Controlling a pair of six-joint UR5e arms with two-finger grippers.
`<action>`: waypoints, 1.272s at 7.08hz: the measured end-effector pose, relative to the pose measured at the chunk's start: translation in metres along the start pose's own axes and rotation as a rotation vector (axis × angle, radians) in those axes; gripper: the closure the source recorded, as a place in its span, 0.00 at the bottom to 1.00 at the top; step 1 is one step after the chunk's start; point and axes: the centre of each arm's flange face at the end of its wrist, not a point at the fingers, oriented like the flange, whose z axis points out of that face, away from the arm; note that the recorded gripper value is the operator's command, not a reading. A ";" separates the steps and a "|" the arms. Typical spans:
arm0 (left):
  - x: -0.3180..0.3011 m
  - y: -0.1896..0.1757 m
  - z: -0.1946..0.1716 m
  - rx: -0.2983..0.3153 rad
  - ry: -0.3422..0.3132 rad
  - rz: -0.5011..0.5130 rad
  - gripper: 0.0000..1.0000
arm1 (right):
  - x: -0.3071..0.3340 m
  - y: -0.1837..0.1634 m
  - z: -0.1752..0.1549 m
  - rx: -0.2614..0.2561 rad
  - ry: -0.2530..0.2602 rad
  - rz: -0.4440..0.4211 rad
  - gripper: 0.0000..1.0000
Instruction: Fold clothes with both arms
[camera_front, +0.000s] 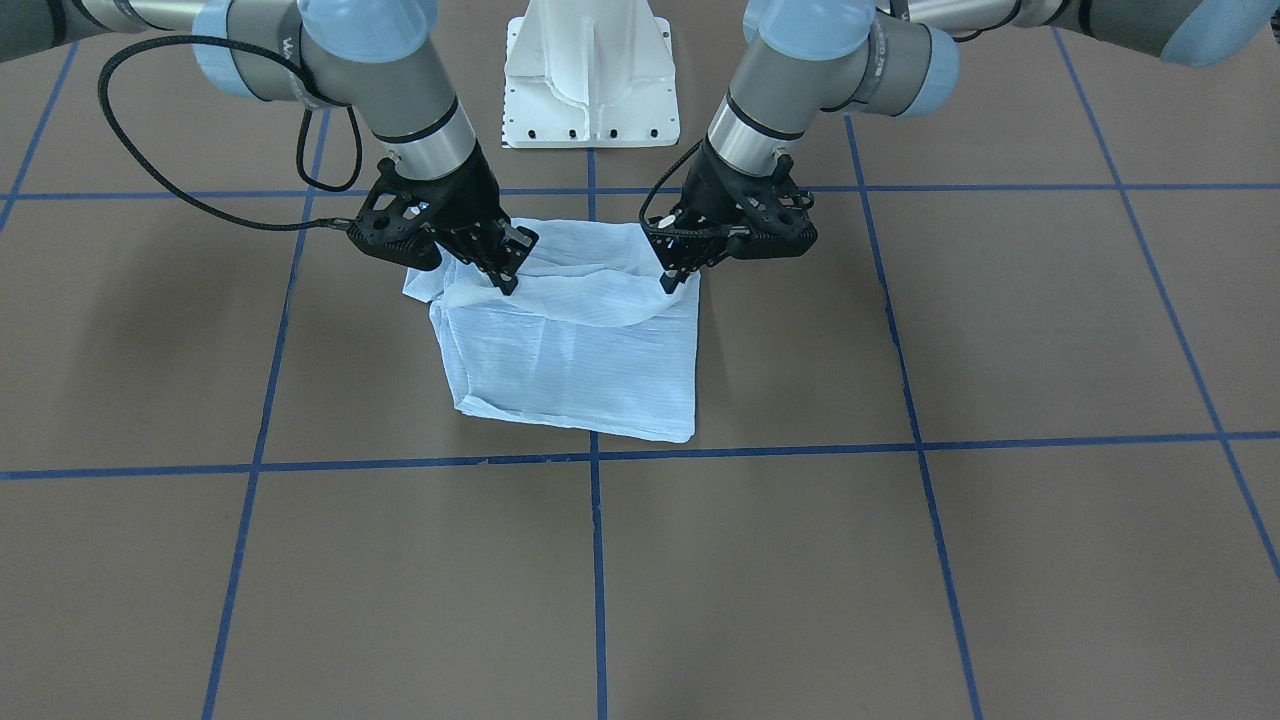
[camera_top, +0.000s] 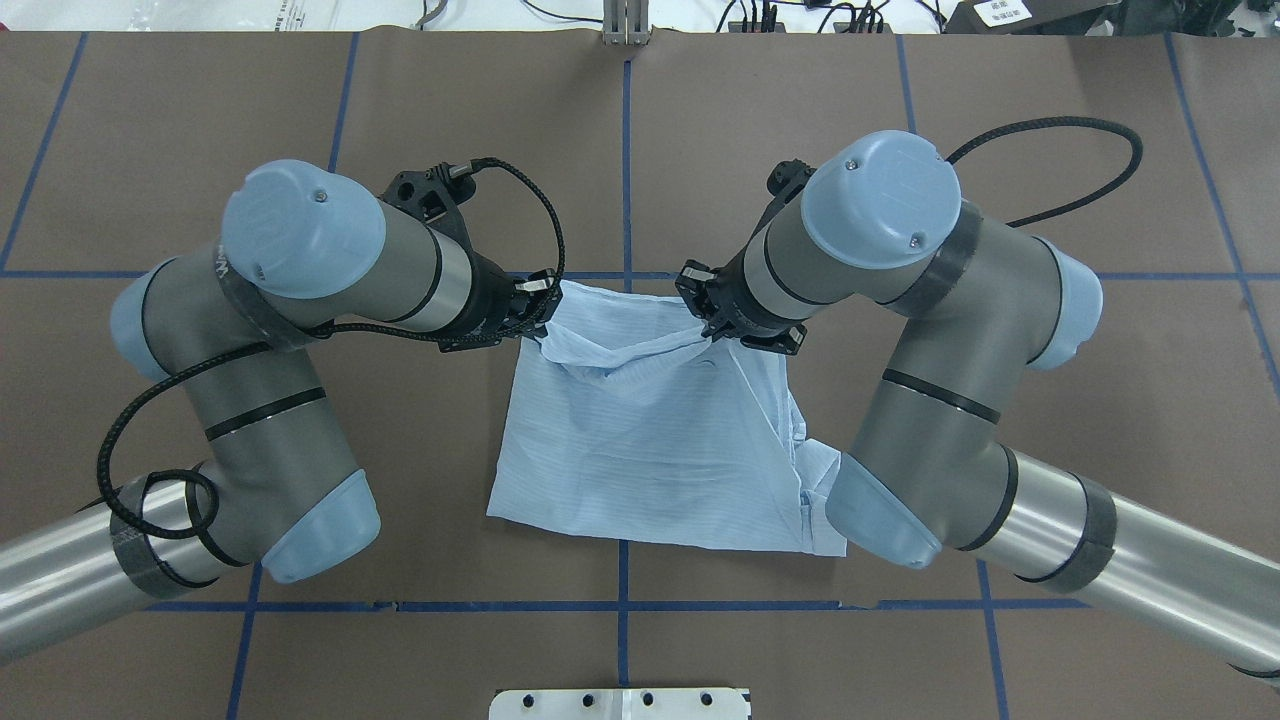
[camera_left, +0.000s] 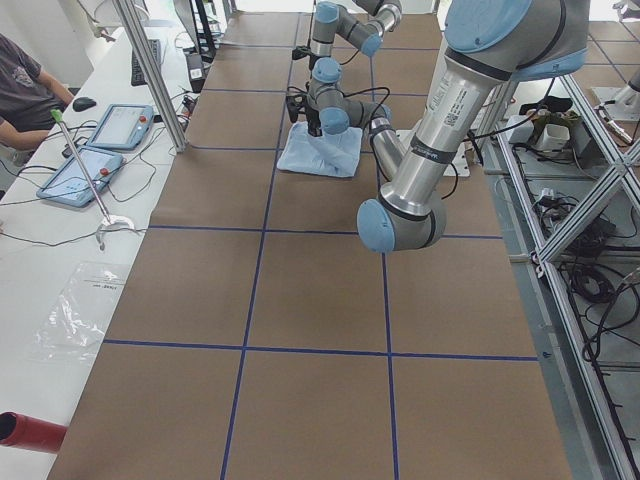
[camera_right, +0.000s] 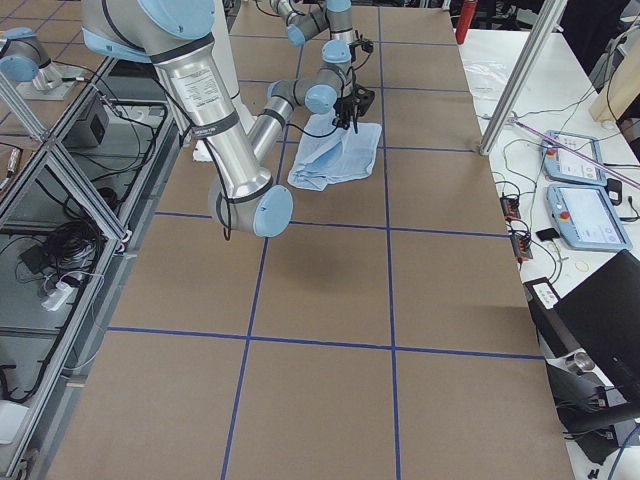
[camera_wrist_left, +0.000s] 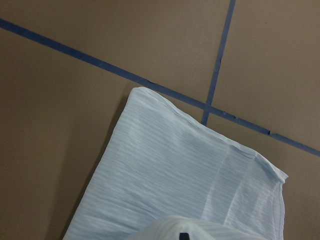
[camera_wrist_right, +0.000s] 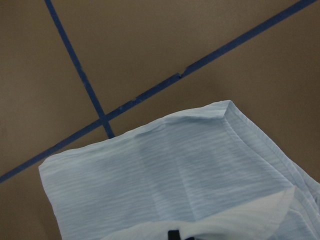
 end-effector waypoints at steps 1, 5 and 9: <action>-0.001 -0.006 0.007 0.005 -0.002 -0.002 1.00 | -0.009 -0.010 0.015 0.008 0.007 0.007 1.00; -0.003 -0.020 0.036 0.012 -0.006 -0.006 1.00 | -0.024 -0.039 0.055 0.024 0.006 0.022 1.00; -0.005 -0.025 0.046 0.013 -0.004 -0.007 0.01 | -0.035 -0.049 0.067 0.032 0.016 0.033 0.00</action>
